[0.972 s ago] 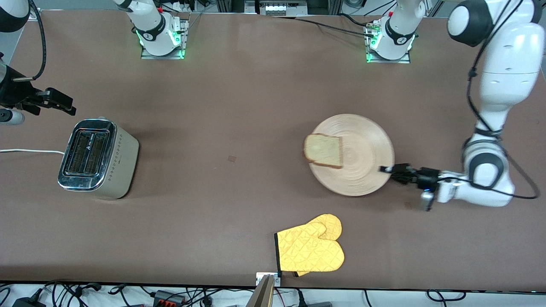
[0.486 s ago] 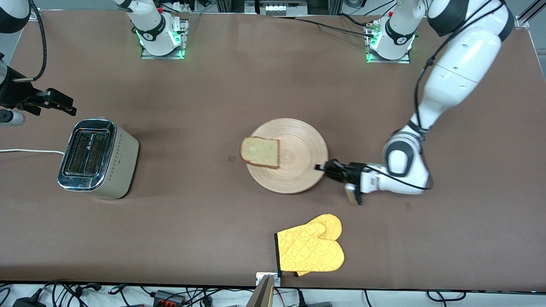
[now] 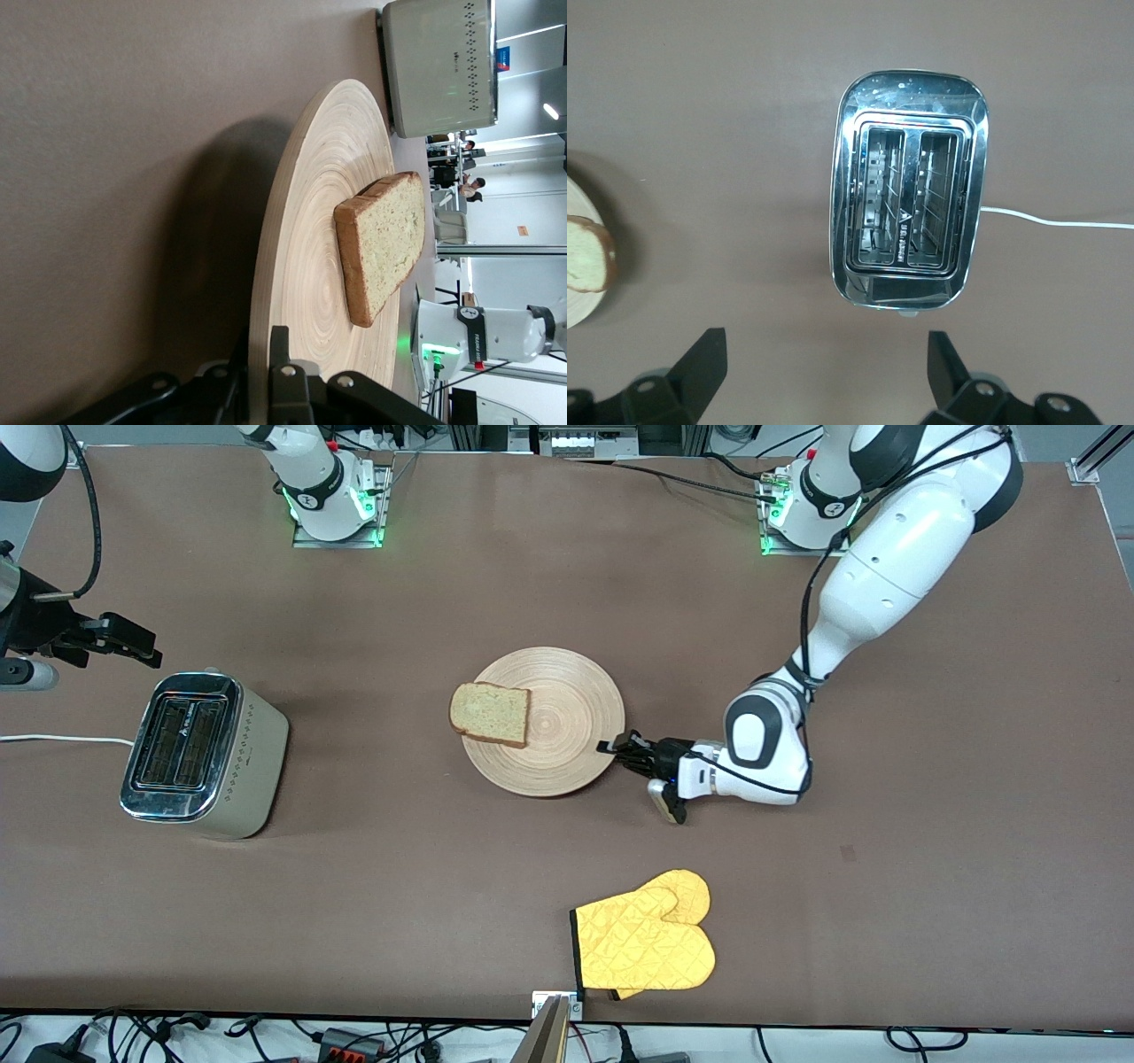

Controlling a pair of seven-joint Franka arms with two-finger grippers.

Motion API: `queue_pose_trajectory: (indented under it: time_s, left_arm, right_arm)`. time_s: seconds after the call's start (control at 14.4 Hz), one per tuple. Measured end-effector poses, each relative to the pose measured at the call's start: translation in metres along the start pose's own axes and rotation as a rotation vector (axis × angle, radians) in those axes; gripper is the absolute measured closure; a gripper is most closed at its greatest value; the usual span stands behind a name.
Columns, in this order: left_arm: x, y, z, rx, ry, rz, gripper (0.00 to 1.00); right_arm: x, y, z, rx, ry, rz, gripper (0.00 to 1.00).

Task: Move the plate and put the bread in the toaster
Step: 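Release the plate with the left gripper while the right gripper reaches the bread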

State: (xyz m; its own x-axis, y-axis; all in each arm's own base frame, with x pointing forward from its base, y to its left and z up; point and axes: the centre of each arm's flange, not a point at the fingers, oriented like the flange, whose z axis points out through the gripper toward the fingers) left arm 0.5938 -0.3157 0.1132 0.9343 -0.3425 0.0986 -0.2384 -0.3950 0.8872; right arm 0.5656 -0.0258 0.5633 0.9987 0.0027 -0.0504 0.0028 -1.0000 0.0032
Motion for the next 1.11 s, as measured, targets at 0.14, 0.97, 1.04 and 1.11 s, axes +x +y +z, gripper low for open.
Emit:
queue_pose_trajectory:
  time_s: [0.14,0.97,1.04,1.11]
  left_arm:
    - [-0.003,-0.005,0.005,-0.007,0.0,-0.015,0.91]
    - [0.017,0.002,-0.103,0.017,-0.024,0.085,0.0]
    - [0.018,0.002,-0.135,0.037,-0.052,0.117,0.0]
    - [0.018,0.001,-0.166,0.046,-0.079,0.139,0.0]
  right_arm:
    - [0.003,0.0,0.003,0.0,0.002,-0.001,0.0]
    - [0.051,-0.102,0.126,0.087,-0.13,-0.123,0.0]
    - [0.055,-0.116,0.14,0.087,-0.135,-0.14,0.0]
    - [0.058,-0.129,0.155,0.093,-0.14,-0.153,0.0]
